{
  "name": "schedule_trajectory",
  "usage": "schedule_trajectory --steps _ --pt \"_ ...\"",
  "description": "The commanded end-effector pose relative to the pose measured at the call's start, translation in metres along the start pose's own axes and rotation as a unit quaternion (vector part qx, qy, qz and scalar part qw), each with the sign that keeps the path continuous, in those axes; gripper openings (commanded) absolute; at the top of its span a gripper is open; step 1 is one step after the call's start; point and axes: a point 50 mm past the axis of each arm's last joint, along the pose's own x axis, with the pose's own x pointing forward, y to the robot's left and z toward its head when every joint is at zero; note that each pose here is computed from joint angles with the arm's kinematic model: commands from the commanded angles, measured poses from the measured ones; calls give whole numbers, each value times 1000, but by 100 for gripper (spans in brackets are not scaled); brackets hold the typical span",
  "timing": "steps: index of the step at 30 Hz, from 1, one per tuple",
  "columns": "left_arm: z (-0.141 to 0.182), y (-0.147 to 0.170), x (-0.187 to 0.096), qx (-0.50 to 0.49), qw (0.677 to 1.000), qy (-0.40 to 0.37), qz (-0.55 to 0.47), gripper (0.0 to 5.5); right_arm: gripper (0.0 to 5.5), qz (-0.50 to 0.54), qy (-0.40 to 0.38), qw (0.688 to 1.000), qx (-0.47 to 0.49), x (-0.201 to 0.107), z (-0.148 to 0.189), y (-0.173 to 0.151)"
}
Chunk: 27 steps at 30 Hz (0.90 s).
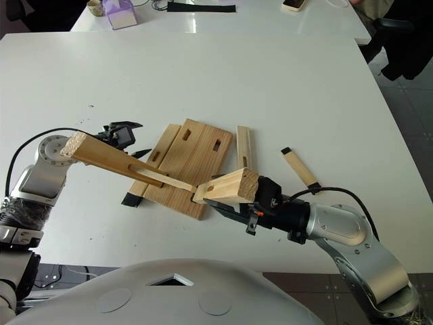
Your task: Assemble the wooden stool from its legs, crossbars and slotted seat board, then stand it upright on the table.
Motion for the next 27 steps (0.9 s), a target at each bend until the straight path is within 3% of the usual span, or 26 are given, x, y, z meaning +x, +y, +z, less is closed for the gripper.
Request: schedule_trajectory --steps 1,15,27 --pt "5 6 -9 13 1000 -4 0 380 200 -9 60 998 13 -8 -20 -2" --pt "24 10 -42 57 997 -26 -41 380 200 -13 68 996 62 -24 -23 -6" --pt "27 -18 -55 50 988 -39 -142 380 200 -8 78 997 12 -19 -17 -27"
